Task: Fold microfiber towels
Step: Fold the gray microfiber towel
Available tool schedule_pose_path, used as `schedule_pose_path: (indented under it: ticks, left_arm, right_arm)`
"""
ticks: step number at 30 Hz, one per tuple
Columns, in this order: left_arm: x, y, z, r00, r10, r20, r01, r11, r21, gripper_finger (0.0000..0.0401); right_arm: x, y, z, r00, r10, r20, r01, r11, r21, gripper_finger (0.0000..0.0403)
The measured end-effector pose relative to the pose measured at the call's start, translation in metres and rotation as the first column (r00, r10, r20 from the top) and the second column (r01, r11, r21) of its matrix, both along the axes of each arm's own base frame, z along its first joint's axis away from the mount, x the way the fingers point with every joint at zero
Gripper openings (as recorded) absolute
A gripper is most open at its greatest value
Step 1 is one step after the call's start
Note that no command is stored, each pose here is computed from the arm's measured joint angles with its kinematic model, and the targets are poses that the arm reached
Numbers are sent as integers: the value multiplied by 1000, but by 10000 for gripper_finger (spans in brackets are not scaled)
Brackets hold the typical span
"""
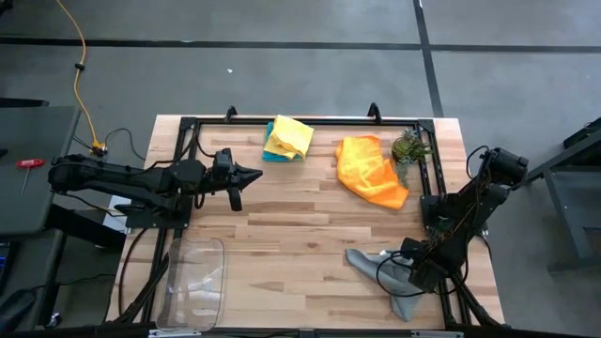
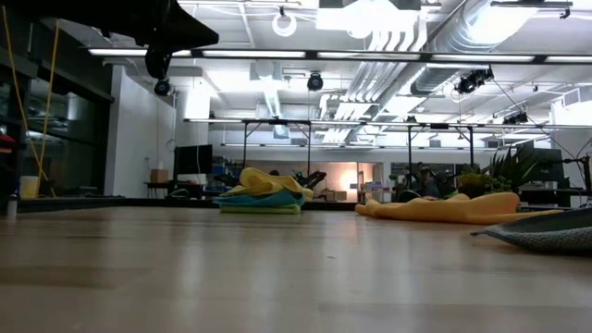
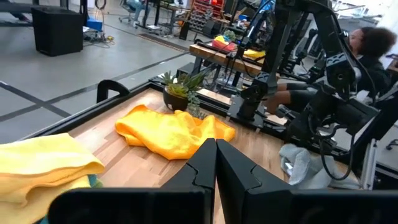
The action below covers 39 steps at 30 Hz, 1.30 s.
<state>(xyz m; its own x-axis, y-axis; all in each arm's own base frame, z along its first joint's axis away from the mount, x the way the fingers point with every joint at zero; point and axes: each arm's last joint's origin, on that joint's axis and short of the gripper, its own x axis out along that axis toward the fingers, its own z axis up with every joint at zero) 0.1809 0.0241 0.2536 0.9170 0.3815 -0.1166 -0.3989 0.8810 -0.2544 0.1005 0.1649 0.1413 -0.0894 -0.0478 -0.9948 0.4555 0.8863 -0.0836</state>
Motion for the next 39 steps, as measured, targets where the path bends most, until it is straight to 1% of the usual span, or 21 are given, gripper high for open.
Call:
schedule_pose_path:
  ticks: [2,3,6,7,11,15,17,20,22,25,27,28,29,30,31,32,33,36,37,38,39]
  left_arm:
    - [0,0,0,1000,0,-5,0,1000,16,0]
    - [0,0,0,1000,1,-3,0,1000,19,0]
    - [0,0,1,1000,0,-2,0,1000,19,0]
    - [0,0,1,1000,1,-2,-1,1000,19,0]
    - [0,1,1,999,36,-5,-36,999,31,2]
    - [3,4,0,995,86,-45,-82,993,84,14]
    - [7,6,4,994,92,-53,-87,991,104,23]
    - [17,9,8,993,81,-82,-70,988,137,38]
    - [25,11,10,991,71,-111,-52,985,162,50]
    - [38,12,7,985,58,-163,-27,982,187,68]
    - [48,13,2,979,54,-198,-17,983,185,81]
    - [53,13,-2,976,52,-214,-14,984,178,88]
    - [57,13,-6,972,49,-229,-11,986,165,95]
    - [62,12,-10,969,45,-242,-9,989,147,102]
    - [66,11,-13,966,40,-254,-7,991,130,109]
    - [70,10,-17,964,32,-265,-1,993,117,115]
    - [73,8,-21,961,17,-278,12,994,105,121]
    - [81,1,-31,950,-18,-311,43,996,76,137]
    - [83,-1,-34,947,-26,-319,50,996,69,141]
    - [84,-3,-36,945,-32,-325,55,997,62,145]
    - [86,-5,-38,943,-38,-329,60,997,57,147]
  right_arm:
    - [1,-2,1,998,-55,11,55,998,-17,35]
    - [3,-4,2,996,-83,25,83,996,-16,18]
    - [14,-9,16,978,-166,123,164,986,25,16]
    - [19,-11,23,971,-176,163,171,984,43,9]
    - [43,-29,50,942,-179,285,160,983,90,4]
    - [73,-56,67,911,-160,380,144,987,70,2]
    - [92,-72,75,883,-149,444,128,989,78,1]
    - [121,-98,90,797,-169,580,134,986,104,1]
    - [137,-118,102,715,-198,670,158,980,121,1]
    - [154,-152,120,578,-259,774,255,958,131,0]
    - [158,-175,126,496,-307,812,366,922,124,0]
    - [158,-186,128,451,-340,825,423,895,138,0]
    - [159,-195,129,390,-382,838,475,863,172,0]
    - [161,-202,130,328,-417,847,501,837,218,0]
    - [162,-206,132,287,-441,850,497,827,261,0]
    - [164,-208,132,284,-449,847,473,834,283,0]
    - [166,-207,130,306,-444,842,439,851,289,0]
    - [165,-200,119,457,-438,775,397,879,263,0]
    - [165,-197,116,505,-414,758,372,896,242,0]
    - [165,-193,113,554,-369,746,326,921,214,0]
    - [165,-188,110,605,-299,738,258,950,173,0]
